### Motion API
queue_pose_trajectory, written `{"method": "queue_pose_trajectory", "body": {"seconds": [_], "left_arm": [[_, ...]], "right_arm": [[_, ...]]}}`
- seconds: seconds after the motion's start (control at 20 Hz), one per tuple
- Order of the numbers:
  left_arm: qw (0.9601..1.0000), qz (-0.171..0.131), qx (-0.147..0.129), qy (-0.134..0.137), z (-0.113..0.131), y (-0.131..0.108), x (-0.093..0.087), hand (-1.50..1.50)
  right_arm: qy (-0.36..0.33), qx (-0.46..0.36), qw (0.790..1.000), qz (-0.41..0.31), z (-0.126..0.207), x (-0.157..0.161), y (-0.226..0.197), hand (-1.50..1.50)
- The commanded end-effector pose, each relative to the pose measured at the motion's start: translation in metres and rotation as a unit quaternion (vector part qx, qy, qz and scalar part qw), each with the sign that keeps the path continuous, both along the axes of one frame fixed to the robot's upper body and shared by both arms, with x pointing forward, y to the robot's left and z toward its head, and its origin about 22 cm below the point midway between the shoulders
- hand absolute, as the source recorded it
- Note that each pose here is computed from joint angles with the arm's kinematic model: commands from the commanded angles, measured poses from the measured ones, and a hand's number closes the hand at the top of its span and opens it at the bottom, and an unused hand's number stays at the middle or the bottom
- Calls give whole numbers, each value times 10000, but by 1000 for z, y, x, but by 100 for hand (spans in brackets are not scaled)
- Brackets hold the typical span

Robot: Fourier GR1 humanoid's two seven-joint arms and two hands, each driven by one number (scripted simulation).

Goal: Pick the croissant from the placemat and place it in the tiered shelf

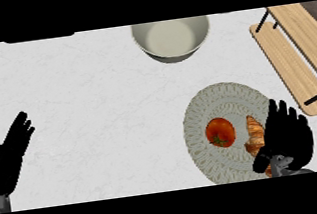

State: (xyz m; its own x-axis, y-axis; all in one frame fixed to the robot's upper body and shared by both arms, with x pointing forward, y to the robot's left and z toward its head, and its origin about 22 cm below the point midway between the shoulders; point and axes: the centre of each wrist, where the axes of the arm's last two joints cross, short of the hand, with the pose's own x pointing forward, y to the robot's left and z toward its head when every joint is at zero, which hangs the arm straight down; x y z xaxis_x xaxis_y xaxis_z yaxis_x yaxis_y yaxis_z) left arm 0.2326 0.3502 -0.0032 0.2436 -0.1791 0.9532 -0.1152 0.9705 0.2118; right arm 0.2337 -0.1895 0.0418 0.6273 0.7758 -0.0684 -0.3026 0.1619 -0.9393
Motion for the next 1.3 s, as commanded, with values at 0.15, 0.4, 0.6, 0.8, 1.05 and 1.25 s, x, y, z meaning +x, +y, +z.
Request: {"method": "queue_pose_trajectory", "body": {"seconds": [0.15,0.4,0.6,0.8,1.05,1.25], "left_arm": [[10000,47,2,-23,3,-9,13,0],[10000,-52,-15,11,2,5,5,0],[10000,-32,36,-35,3,-10,-1,0],[9999,53,78,-46,16,8,16,0],[10000,-33,8,20,6,-5,-7,0],[10000,30,-59,-30,12,-2,8,0]], "right_arm": [[159,-71,9995,-257,-27,7,-2,-150],[101,257,9989,-391,-43,-14,-34,150],[212,-13,9997,-116,-37,-7,-33,150],[141,-149,9998,56,-45,-8,-21,150],[-368,-485,9979,235,-25,-6,-18,150],[-944,-440,9945,-117,-6,24,21,150]]}}
